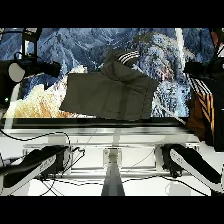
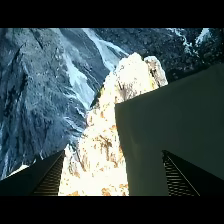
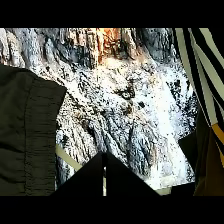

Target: Fold the clothes and pants, and hang the long-sleeved shirts on hangers.

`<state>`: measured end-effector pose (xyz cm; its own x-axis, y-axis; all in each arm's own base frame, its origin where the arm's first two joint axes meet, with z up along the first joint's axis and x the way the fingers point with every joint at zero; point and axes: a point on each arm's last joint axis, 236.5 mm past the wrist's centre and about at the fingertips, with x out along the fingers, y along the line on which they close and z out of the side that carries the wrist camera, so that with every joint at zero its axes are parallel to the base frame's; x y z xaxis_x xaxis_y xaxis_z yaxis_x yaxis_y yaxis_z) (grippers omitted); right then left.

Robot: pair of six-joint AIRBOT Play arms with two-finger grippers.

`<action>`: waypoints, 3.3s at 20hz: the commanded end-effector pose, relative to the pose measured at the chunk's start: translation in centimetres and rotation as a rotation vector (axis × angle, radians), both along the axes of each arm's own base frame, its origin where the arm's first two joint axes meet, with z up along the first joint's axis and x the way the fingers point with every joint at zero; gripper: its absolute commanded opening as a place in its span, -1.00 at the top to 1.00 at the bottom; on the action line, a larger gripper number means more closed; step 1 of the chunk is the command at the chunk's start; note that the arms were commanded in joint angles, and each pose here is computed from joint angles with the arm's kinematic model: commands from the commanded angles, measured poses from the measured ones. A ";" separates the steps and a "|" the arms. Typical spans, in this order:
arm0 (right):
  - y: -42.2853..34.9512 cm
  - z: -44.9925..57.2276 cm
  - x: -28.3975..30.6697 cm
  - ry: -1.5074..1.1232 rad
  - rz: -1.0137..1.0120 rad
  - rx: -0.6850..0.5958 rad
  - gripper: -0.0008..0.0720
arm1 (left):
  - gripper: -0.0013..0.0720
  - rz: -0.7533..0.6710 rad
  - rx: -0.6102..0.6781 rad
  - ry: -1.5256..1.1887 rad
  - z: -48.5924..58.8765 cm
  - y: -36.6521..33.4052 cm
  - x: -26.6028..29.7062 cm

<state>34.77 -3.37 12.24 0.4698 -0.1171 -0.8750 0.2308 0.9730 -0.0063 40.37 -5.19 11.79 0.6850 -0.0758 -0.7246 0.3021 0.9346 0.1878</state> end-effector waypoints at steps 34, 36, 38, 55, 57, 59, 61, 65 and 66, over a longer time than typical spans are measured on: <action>8.4 -22.7 -11.7 0.356 0.041 0.602 -0.51 | -0.93 -0.002 -0.024 0.029 -0.7 -0.5 -0.2; 9.1 -23.9 -12.7 0.404 0.028 0.637 -0.51 | -0.92 0.000 0.000 0.037 -1.1 -0.1 0.0; 10.6 -24.4 -12.6 0.424 0.013 0.722 -0.51 | -0.80 0.000 0.000 0.054 -1.8 -0.1 0.1; 18.7 -21.2 -11.0 0.421 0.455 0.908 0.90 | -0.37 0.437 -0.393 0.737 -13.1 12.5 -10.7; 18.5 -20.4 -9.9 0.394 0.484 0.885 0.90 | -0.37 0.417 -0.480 0.753 -14.1 12.2 -11.5; 18.1 -19.7 -9.0 0.365 0.509 0.855 0.90 | -0.37 0.347 -0.530 0.805 -16.1 10.5 -13.1; 18.0 -19.1 -8.3 0.341 0.520 0.844 0.90 | -0.37 0.305 -0.563 0.830 -18.5 9.0 -14.0; 17.9 -19.0 -8.2 0.338 0.525 0.835 0.90 | -0.36 0.278 -0.726 0.735 -20.7 5.9 -11.4; 17.9 -19.1 -8.2 0.340 0.527 0.831 0.90 | -0.33 0.250 -0.763 0.722 -20.8 5.0 -10.7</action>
